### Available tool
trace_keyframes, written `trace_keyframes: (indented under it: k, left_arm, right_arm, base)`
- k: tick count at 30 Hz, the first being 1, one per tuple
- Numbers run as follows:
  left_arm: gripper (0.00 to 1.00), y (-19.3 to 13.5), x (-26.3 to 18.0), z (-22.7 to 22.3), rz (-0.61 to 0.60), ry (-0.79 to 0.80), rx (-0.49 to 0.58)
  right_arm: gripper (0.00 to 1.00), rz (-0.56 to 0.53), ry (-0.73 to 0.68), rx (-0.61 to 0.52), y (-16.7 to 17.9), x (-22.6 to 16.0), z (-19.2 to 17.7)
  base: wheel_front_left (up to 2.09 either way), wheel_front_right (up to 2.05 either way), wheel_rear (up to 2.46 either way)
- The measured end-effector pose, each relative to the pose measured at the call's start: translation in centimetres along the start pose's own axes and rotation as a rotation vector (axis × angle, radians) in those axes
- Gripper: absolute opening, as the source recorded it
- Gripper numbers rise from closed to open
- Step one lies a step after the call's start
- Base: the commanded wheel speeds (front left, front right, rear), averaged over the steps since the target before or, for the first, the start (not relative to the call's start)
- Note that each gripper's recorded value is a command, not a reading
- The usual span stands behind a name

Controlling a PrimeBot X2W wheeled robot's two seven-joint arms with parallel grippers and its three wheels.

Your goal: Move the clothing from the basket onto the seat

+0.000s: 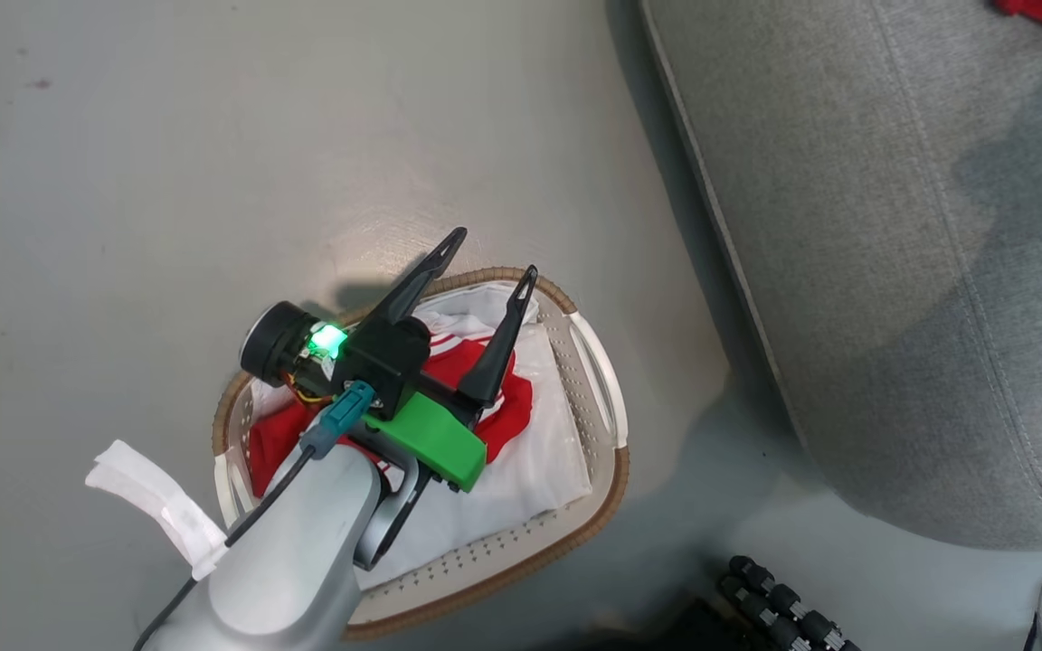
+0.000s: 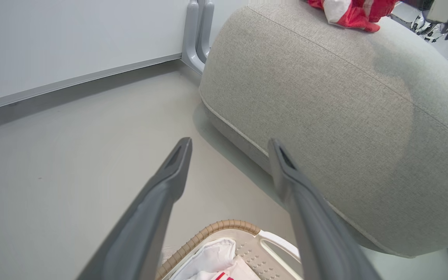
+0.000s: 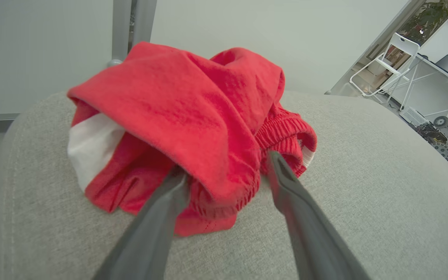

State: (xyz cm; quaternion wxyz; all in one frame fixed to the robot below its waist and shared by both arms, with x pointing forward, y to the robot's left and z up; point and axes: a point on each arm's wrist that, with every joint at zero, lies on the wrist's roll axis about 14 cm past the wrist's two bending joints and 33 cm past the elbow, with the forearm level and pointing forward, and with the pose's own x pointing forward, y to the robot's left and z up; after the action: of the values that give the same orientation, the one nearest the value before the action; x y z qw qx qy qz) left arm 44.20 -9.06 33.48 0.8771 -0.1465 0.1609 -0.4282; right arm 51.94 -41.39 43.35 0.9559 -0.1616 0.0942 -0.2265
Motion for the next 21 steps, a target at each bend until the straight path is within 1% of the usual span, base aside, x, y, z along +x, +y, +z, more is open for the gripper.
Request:
trace_keyframes:
  k: [7, 11, 14, 18, 21]
  left_arm:
    - [1.0, -1.0, 0.2, 2.2, 0.003, -0.049, -0.004]
    - [1.0, -1.1, -0.1, 3.9, 0.024, -0.076, 0.009]
    - [1.0, -1.1, -0.5, 5.7, 0.049, -0.115, 0.017]
    - [1.0, -1.1, -1.5, 8.6, 0.092, -0.187, 0.026]
    - [1.0, -0.8, -2.9, 9.7, 0.14, -0.212, 0.028]
  right_arm:
    - [1.0, 0.043, 0.025, -0.009, 0.4, -2.8, -0.6]
    - [1.0, 0.062, 0.019, 0.005, 0.4, -4.2, -0.2]
    - [1.0, 0.076, -0.007, 0.007, 0.3, -5.0, 1.0]
    - [1.0, 0.092, -0.07, 0.006, -0.1, -5.5, 3.5]
    - [1.0, 0.112, -0.117, 0.018, 0.3, -5.9, 5.5]
  base:
    - [0.0, 0.0, 0.0]
    - [0.0, 0.0, 0.0]
    - [0.0, 0.0, 0.0]
    - [0.0, 0.0, 0.0]
    - [0.0, 0.0, 0.0]
